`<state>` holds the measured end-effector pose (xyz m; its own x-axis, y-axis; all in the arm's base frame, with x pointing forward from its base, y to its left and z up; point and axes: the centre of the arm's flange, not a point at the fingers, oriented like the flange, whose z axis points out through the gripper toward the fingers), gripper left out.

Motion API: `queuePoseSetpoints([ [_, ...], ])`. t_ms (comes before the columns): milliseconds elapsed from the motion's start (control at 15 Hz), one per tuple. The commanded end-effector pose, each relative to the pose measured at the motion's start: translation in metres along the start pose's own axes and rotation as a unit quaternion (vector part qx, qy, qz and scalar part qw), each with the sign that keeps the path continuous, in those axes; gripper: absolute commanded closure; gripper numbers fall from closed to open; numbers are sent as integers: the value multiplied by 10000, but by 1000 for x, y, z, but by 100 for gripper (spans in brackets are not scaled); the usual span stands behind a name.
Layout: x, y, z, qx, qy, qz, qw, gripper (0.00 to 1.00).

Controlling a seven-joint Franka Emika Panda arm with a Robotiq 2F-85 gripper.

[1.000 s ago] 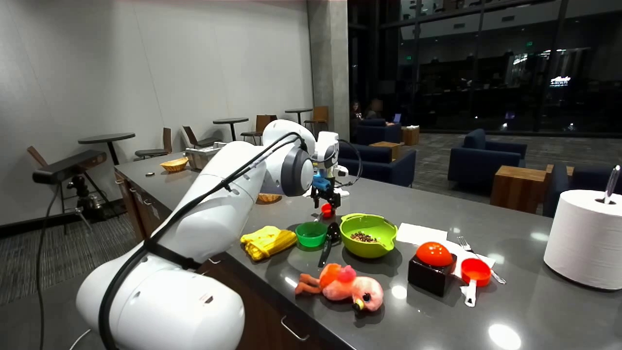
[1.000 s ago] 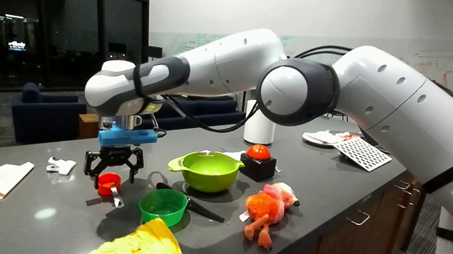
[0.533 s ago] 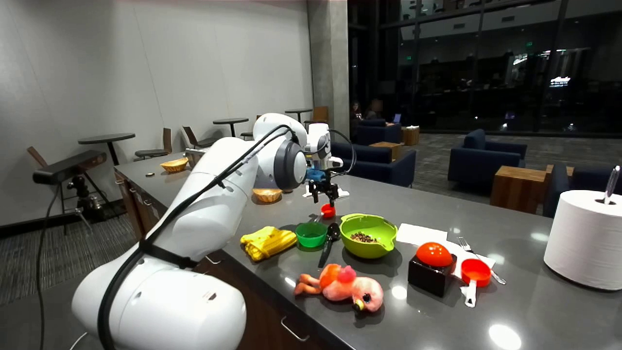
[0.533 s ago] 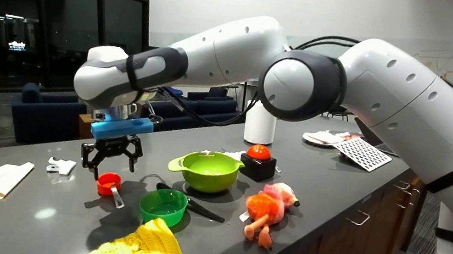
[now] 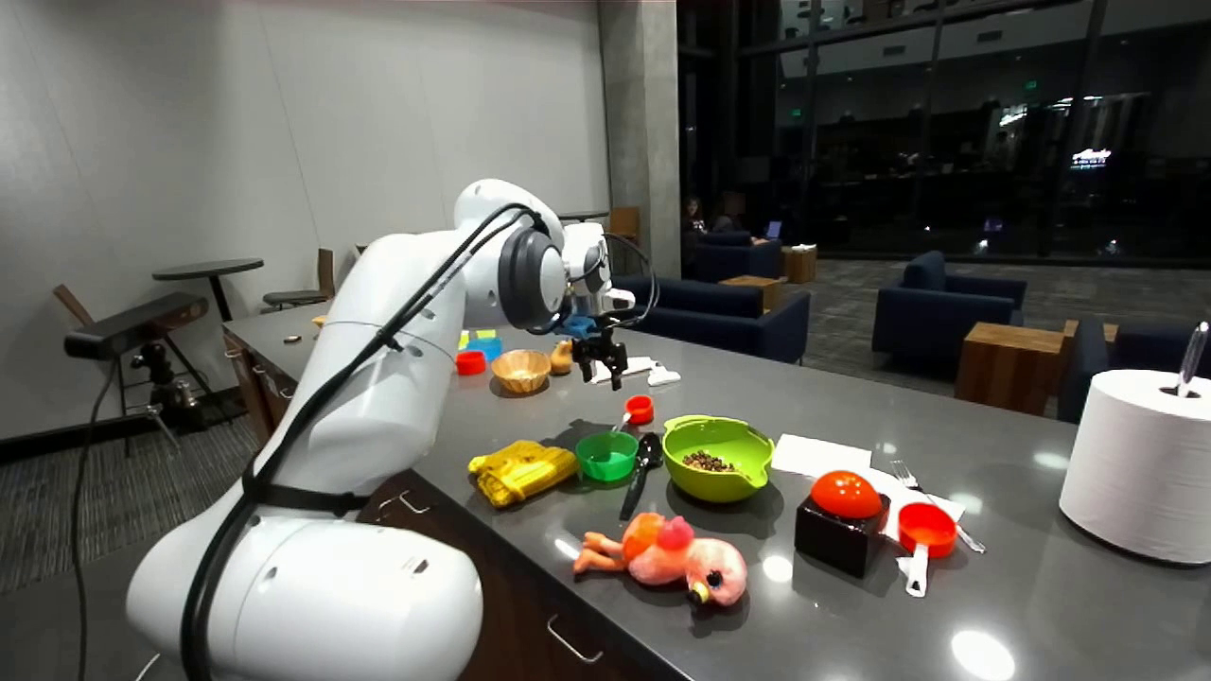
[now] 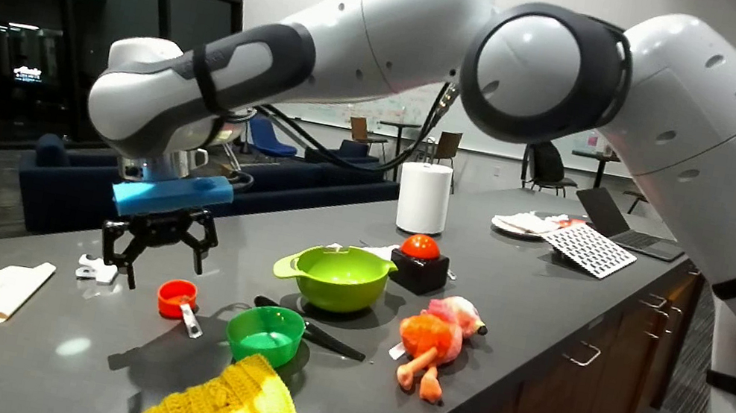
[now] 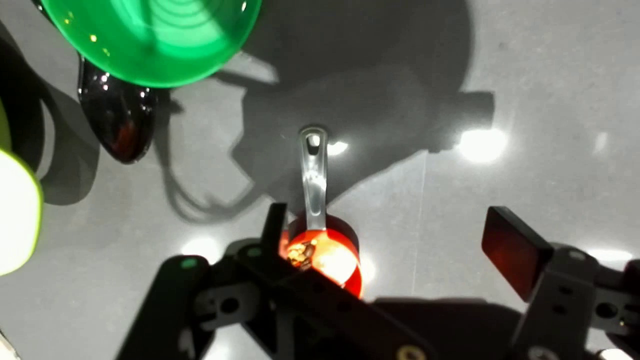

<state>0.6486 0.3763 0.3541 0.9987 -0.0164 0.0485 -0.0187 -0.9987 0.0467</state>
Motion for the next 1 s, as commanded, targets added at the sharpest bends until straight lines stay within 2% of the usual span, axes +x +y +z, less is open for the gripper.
queuePoseSetpoints([
  [0, -65, 16, 0, -72, 78, 252, 9996, 0],
  [400, -113, 18, 21, -35, 54, 584, 9983, 0],
  [933, -179, 9, 9, -362, -32, 694, 9969, 0],
])
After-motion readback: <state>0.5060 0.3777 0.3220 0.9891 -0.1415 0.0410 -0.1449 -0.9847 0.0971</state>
